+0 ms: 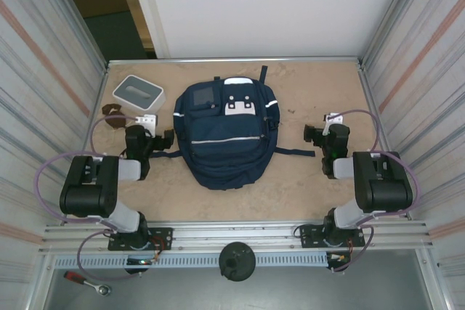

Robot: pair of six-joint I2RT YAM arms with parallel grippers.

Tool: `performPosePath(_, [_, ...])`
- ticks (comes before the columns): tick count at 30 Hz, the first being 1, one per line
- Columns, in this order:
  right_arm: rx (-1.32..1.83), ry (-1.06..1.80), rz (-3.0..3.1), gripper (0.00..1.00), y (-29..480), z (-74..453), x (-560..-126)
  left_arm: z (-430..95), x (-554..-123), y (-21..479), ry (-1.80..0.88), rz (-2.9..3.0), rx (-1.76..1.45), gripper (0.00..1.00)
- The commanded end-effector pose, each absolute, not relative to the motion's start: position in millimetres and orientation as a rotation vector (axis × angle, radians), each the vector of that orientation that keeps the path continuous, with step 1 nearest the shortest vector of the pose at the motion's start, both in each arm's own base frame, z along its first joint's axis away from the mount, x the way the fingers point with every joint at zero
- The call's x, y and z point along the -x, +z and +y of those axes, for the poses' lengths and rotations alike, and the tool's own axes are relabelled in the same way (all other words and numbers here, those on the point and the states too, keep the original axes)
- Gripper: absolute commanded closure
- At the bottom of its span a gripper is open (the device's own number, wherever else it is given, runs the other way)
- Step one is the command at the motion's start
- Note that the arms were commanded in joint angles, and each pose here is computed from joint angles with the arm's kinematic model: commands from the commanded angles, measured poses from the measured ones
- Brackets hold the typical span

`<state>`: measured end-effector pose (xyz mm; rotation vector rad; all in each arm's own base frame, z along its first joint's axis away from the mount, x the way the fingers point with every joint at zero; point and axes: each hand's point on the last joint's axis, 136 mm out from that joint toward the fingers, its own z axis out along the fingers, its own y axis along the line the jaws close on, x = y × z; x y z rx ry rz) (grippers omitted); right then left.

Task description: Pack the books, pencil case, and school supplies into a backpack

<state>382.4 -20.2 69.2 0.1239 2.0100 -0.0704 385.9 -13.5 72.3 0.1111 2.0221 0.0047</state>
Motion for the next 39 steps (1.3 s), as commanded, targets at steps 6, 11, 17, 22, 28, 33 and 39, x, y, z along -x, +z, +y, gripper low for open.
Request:
performPosePath(6, [-0.151, -0.004, 1.973, 0.01, 82.9, -20.1, -394.4, -15.0, -395.9, 91.8, -0.010, 1.963, -0.122, 0.01])
performPosePath(11, [-0.152, -0.007, 1.974, 0.01, 82.7, -20.5, -394.5, -14.5, -395.7, 91.2, -0.008, 1.964, -0.122, 0.01])
performPosePath(17, [-0.152, -0.007, 1.976, 0.01, 82.0, -20.5, -394.2, -15.3, -395.7, 91.2, -0.009, 1.964, -0.124, 0.01])
performPosePath(22, [-0.153, -0.006, 1.976, 0.01, 81.9, -20.6, -394.2, -14.9, -395.6, 90.9, -0.008, 1.966, -0.122, 0.01])
performPosePath(28, [-0.153, -0.007, 1.976, 0.01, 81.9, -20.6, -394.3, -14.7, -396.3, 91.8, -0.008, 1.964, -0.121, 0.01])
performPosePath(33, [-0.153, -0.008, 1.976, 0.01, 82.0, -20.8, -394.4, -15.2, -395.6, 90.9, -0.008, 1.966, -0.122, 0.01])
performPosePath(39, [-0.151, -0.008, 1.975, 0.01, 82.6, -20.6, -395.1, -15.2, -395.6, 91.0, -0.009, 1.966, -0.123, 0.01])
